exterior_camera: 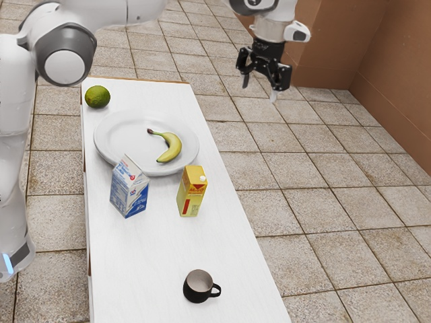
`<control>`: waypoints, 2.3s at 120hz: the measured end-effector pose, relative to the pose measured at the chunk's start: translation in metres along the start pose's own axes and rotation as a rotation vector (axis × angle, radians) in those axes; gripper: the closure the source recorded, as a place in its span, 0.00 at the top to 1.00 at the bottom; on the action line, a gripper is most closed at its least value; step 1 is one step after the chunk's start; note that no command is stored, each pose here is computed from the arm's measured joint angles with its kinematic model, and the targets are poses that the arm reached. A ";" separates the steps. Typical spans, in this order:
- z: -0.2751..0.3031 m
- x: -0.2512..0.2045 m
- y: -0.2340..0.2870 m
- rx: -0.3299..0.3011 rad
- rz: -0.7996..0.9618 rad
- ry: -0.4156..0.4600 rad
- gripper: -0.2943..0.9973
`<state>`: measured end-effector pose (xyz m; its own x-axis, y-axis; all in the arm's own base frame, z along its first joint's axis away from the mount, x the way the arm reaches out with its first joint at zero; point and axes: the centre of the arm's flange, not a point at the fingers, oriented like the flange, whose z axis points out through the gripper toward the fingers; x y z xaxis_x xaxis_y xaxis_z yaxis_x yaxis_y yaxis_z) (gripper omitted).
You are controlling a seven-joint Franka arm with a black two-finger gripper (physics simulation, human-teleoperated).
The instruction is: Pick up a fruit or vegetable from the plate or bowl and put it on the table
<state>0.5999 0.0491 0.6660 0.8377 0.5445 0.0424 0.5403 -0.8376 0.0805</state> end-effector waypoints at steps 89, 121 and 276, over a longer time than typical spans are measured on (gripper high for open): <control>0.066 0.071 -0.082 0.122 -0.878 -0.001 0.77; 0.068 0.074 -0.089 0.131 -0.967 0.017 0.77; 0.171 -0.107 -0.205 -0.096 -0.991 0.121 0.77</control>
<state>0.4131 0.1545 0.4745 -0.0039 0.9999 0.0132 0.9769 0.0010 0.2138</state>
